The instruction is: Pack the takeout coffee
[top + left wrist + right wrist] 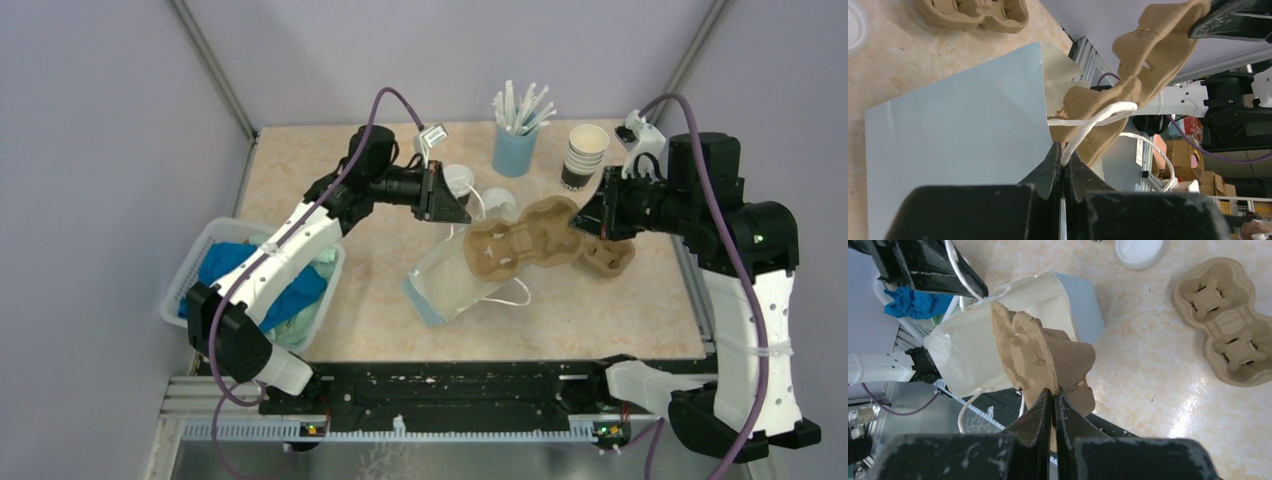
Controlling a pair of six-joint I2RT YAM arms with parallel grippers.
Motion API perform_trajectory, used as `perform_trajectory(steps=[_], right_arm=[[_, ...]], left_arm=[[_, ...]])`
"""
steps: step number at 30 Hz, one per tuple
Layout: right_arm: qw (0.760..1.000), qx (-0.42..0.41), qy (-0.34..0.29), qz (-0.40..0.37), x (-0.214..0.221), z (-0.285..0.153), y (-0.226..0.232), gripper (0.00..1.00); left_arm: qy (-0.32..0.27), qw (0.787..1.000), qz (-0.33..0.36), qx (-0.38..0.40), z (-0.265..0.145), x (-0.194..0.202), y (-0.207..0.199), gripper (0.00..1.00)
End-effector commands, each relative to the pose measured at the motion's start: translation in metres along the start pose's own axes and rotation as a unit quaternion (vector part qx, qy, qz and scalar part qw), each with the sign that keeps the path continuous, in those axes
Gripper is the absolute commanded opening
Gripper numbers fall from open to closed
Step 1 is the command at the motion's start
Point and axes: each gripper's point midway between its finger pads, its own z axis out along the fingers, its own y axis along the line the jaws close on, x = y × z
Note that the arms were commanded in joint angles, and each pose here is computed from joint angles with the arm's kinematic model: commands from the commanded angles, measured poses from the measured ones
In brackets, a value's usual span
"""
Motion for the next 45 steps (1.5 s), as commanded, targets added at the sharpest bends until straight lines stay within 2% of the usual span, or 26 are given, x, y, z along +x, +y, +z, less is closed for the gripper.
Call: perform_trajectory(steps=[1,7,14,31,40,45], right_arm=[[1.0,-0.013,-0.004,-0.01,-0.005,0.01,0.002,0.0],[1.0,-0.017,0.016,-0.011,0.001,0.026,0.005,0.0],[0.999,-0.039,0.028,-0.016,0.001,0.051,0.029,0.0],[0.994,-0.088,0.064,-0.017,0.015,0.107,0.046,0.0],[0.992,-0.1,0.068,-0.023,0.015,0.115,0.048,0.0],[0.993,-0.064,0.078,-0.053,0.009,0.108,0.037,0.0]], left_arm=[[-0.021,0.999,0.039,0.021,-0.003,-0.015,-0.021,0.0],[-0.026,0.999,0.019,0.019,0.002,-0.017,-0.019,0.0],[-0.03,1.0,0.0,-0.008,0.006,-0.015,-0.006,0.0],[-0.022,1.0,0.005,-0.005,0.013,-0.018,0.001,0.0],[-0.034,0.999,0.015,-0.004,0.012,-0.024,-0.002,0.0],[-0.054,0.998,0.039,0.013,0.008,-0.034,-0.015,0.0]])
